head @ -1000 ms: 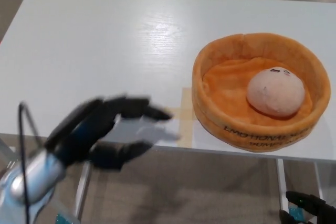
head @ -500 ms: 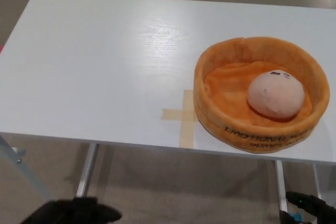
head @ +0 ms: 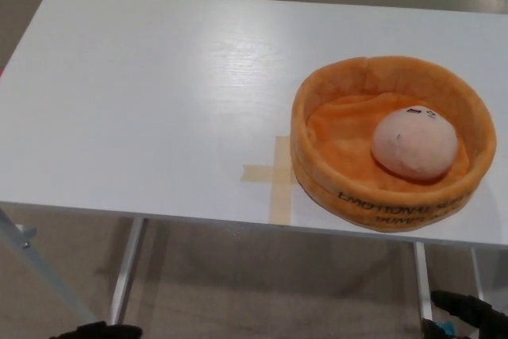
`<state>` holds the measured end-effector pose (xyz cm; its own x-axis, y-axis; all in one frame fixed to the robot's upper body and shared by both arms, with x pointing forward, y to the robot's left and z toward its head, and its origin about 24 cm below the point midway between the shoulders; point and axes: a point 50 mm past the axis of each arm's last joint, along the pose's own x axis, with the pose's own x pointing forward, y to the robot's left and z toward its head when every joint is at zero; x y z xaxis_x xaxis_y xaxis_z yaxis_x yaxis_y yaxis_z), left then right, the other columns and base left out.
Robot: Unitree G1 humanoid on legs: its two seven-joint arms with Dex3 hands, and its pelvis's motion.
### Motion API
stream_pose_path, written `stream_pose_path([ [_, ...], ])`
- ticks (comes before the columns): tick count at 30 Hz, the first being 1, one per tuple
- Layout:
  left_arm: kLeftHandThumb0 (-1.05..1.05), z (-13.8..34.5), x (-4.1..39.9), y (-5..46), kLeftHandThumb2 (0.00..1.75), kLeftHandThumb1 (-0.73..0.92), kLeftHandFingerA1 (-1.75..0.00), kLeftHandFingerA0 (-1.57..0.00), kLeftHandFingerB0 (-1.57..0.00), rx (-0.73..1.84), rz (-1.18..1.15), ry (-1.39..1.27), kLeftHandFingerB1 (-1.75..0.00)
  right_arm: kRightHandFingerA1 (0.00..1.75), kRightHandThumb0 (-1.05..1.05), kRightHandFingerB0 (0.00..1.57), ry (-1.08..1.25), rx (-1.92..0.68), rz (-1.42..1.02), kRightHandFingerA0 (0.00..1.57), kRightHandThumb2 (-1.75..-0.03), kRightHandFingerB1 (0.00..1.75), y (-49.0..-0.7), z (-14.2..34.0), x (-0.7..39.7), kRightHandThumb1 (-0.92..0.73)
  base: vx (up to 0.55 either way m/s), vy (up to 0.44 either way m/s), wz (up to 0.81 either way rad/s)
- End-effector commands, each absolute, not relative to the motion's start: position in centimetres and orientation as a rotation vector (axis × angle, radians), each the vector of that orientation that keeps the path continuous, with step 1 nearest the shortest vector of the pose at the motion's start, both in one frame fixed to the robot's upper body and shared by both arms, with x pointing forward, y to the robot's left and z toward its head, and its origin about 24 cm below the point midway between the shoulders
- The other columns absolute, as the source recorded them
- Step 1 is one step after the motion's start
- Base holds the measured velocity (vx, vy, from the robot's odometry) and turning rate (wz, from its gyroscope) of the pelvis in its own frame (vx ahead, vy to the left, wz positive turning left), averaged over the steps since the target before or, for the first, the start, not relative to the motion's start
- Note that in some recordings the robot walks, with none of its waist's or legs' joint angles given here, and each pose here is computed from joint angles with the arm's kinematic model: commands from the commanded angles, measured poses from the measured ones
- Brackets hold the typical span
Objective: Use the left hand to pick up the pink round toy on the left and place it inside the orange plate on the desk.
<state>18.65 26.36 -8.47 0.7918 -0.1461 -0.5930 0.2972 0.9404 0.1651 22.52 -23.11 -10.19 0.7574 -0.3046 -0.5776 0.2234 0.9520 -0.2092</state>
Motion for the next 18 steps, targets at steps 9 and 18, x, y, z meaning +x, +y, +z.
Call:
stream_pose_path([
  [9, -0.08, -10.81, 18.14, 26.98, 0.93, 0.46, -0.52, -0.15, -0.16, 0.352, -0.049, 0.747, -0.49, 0.65, -0.22, 0.64, 0.687, -0.152, -0.264, 0.63, -0.58, 0.51, -23.27, -10.68, 21.79, -0.60, 0.00, 0.000, 0.00],
  [18, -0.21, -10.85, 18.06, 26.91, 0.63, 0.61, -0.39, -0.25, -0.24, 0.376, -0.045, 0.733, -0.31, 0.69, -0.26, 0.64, 0.699, -0.163, -0.249, 0.72, -0.58, 0.50, -23.21, -10.81, 21.66, -0.61, 0.00, 0.000, 0.00],
])
